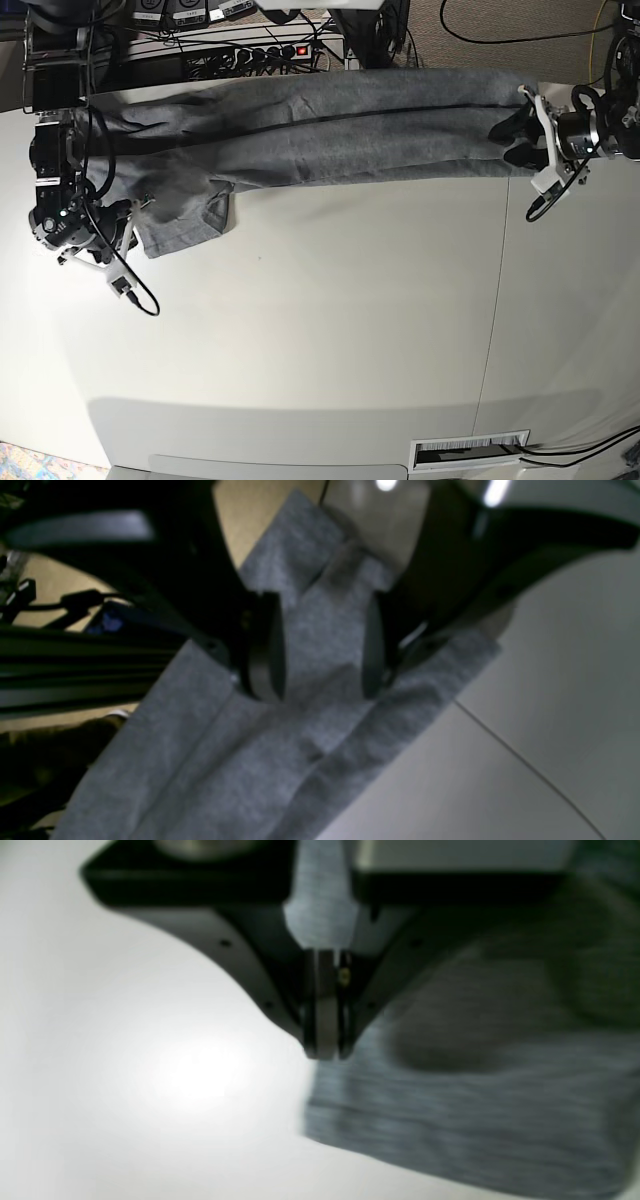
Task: Fold the T-shirt properly
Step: 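Lower the folded strip and smooth it with both grippers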
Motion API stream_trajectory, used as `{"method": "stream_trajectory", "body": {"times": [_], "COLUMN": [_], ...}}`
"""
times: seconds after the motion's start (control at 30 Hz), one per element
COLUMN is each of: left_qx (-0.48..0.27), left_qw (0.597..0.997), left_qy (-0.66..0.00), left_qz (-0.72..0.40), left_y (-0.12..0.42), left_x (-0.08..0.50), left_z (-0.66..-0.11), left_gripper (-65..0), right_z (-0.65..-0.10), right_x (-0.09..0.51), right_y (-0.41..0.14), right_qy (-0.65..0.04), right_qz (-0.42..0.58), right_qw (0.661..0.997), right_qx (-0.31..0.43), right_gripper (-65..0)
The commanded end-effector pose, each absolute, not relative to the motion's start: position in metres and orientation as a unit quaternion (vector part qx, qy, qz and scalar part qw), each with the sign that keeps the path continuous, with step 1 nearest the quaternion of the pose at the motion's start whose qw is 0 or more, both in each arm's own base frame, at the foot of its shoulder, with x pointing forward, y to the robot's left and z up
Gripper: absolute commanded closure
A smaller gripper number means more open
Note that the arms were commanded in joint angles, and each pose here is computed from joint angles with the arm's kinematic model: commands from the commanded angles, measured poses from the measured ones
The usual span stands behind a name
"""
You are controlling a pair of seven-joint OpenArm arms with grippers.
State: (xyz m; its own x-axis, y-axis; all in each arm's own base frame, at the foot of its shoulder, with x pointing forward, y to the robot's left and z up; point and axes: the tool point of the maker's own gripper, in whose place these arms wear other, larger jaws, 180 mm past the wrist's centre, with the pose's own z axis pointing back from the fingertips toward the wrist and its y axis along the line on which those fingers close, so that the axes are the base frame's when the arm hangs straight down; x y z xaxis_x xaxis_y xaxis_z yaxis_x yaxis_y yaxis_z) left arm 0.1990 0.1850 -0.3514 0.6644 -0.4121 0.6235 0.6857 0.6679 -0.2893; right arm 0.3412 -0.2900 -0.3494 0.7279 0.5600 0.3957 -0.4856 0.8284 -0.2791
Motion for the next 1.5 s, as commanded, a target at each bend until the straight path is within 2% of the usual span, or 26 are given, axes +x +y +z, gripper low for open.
{"method": "stream_trajectory", "body": {"times": [0.0,0.07,0.17,0.27,0.73,0.77,1.0,1.2,1.47], "left_qx": [-0.259,-0.259,-0.259,-0.262,-0.264,-0.264,-0.264,-0.264,-0.264], "left_qw": [0.868,0.869,0.869,0.868,0.868,0.868,0.868,0.868,0.868], "left_qy": [-0.28,-0.28,-0.28,-0.281,-0.282,-0.281,-0.281,-0.281,-0.281], "left_qz": [-0.317,-0.317,-0.316,-0.314,-0.312,-0.313,-0.313,-0.313,-0.313], "left_y": [0.187,0.187,0.186,0.184,0.183,0.183,0.183,0.183,0.183], "left_x": [0.206,0.206,0.206,0.206,0.205,0.205,0.205,0.205,0.205], "left_z": [-0.341,-0.341,-0.342,-0.342,-0.343,-0.343,-0.343,-0.343,-0.343], "left_gripper": [-27.0,-27.0,-27.0,-27.0,-27.0,-27.0,-27.0,-27.0,-27.0], "right_z": [-0.33,-0.327,-0.322,-0.331,-0.387,-0.389,-0.394,-0.381,-0.327], "right_x": [0.355,0.359,0.368,0.368,0.356,0.352,0.34,0.347,0.362], "right_y": [-0.297,-0.302,-0.296,-0.297,-0.305,-0.303,-0.299,-0.289,-0.25], "right_qy": [-0.264,-0.272,-0.304,-0.301,-0.246,-0.236,-0.2,-0.215,-0.278], "right_qz": [0.283,0.29,0.294,0.283,0.168,0.165,0.162,0.175,0.245], "right_qw": [0.917,0.91,0.899,0.905,0.954,0.957,0.965,0.96,0.927], "right_qx": [-0.097,-0.12,-0.113,-0.101,0.021,0.028,0.042,0.049,0.05], "right_gripper": [-11.4,-15.0,-21.5,-27.8,-27.5,-26.2,-0.8,0.0,0.0]}}
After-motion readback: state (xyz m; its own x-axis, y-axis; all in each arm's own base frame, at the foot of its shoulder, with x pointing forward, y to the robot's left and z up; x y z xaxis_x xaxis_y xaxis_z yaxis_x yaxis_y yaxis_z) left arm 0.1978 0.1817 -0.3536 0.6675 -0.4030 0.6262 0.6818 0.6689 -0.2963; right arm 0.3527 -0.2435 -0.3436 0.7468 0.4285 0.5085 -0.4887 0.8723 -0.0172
